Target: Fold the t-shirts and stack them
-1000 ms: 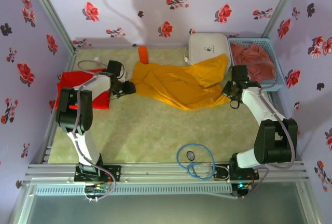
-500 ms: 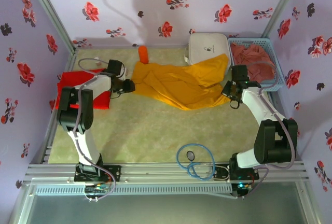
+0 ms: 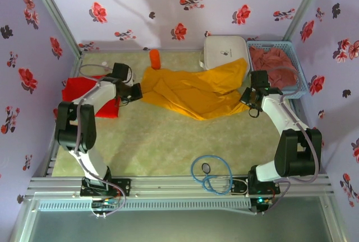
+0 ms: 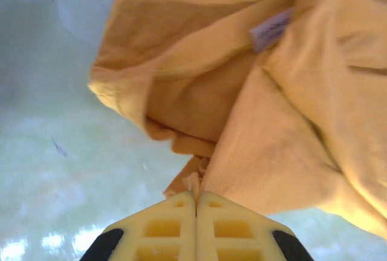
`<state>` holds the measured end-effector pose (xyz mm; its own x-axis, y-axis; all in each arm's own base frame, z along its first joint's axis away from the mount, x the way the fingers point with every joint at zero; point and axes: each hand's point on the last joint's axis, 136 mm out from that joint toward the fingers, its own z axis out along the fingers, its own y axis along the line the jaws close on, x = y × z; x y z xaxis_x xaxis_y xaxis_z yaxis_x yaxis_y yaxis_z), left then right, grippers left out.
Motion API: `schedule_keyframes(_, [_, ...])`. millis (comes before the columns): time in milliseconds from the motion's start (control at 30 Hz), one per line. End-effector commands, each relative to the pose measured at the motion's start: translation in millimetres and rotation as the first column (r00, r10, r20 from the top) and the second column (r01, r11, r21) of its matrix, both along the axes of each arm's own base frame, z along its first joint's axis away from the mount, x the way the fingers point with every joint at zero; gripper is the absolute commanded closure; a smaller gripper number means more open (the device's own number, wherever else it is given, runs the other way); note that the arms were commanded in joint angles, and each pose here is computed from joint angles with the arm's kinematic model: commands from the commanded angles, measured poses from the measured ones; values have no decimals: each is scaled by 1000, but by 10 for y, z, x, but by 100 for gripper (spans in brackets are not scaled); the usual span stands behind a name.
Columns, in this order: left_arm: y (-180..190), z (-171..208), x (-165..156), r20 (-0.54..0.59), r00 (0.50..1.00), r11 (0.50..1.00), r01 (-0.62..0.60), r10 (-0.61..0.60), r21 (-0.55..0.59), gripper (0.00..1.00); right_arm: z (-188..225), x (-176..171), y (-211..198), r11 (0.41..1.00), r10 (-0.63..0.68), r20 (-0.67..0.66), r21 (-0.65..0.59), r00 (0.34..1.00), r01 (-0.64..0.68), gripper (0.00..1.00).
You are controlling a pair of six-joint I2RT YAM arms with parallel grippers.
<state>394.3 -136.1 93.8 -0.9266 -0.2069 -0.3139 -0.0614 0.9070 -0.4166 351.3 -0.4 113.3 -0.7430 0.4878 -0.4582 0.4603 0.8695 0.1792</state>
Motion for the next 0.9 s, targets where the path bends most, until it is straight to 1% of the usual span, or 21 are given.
schedule_keyframes(0, [-58, 323, -282, -63, 998, 996, -17, 12, -84, 100, 20, -19, -64, 1000, -24, -5, -12, 1000, 24, 100])
schedule_keyframes(200, [68, 789, -467, -42, 999, 996, -24, 20, -83, 100, 86, 74, -69, 999, -35, 13, 1, 999, 35, 100])
schedule_keyframes(300, [159, 983, -543, -28, 998, 994, -50, 48, -93, 100, 143, 94, -114, 999, -52, 29, -2, 998, 52, 100])
schedule_keyframes(467, [258, 1174, -757, -29, 996, 990, -89, 86, -106, 100, 202, 49, -202, 997, -70, 23, -17, 997, 70, 100])
schedule_keyframes(533, [268, 1190, -903, -56, 992, 984, -124, 117, -127, 100, 216, -10, -207, 998, -64, 11, -24, 998, 64, 100])
schedule_keyframes(600, [239, 1191, -1055, -76, 987, 973, -151, 140, -174, 100, 205, -99, -208, 998, -60, 1, -27, 998, 60, 100])
schedule_keyframes(700, [270, 1122, -1307, -106, 976, 958, -207, 189, -197, 100, 218, -230, -146, 1000, -26, -2, -5, 1000, 26, 100])
schedule_keyframes(867, [331, 973, -1765, -184, 946, 928, -303, 266, -217, 100, 232, -468, -157, 999, -35, -3, -6, 999, 35, 100])
